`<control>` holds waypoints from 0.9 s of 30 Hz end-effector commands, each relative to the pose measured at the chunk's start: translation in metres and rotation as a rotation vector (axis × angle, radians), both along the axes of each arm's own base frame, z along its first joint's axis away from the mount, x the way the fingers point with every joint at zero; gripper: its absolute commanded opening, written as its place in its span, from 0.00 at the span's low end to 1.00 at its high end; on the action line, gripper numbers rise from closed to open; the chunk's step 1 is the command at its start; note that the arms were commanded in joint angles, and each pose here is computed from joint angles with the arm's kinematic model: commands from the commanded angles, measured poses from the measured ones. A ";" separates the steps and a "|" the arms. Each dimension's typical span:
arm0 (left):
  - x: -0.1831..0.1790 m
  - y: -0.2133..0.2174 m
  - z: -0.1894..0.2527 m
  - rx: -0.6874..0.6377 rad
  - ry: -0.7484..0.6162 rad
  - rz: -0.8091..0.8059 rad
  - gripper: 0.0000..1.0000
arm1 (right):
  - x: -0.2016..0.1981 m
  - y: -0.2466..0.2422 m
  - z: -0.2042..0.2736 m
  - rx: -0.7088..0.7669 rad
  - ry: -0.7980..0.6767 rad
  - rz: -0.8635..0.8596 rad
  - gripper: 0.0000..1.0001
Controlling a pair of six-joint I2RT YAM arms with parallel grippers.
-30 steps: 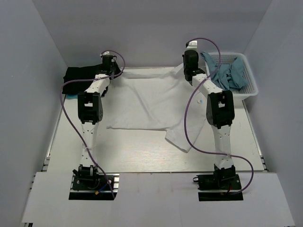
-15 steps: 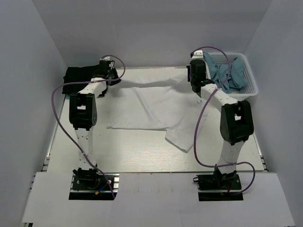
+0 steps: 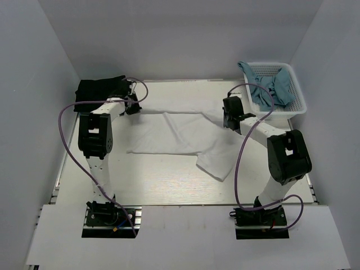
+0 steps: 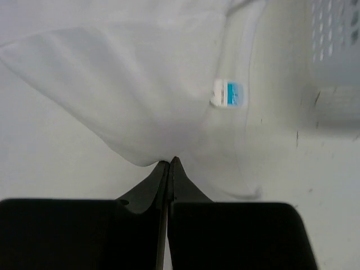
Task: Fold and stack the t-shirts
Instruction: Fold the flattened tshirt in 1/3 of the way
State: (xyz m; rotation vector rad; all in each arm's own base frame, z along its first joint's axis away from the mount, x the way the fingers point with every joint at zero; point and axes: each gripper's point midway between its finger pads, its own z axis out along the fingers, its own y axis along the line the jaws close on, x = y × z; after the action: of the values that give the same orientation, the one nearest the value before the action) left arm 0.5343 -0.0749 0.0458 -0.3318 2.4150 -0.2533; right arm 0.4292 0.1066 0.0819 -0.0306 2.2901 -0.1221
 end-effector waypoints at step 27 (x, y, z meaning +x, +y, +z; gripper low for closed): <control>0.004 -0.039 0.058 -0.116 0.053 -0.117 1.00 | 0.038 0.044 0.034 0.200 0.073 -0.036 0.90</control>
State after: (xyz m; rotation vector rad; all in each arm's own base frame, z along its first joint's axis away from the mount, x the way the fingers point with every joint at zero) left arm 0.5412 -0.0934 0.1281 -0.2946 2.4120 -0.3167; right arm 0.4563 0.1494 0.1263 0.0104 2.3359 0.0811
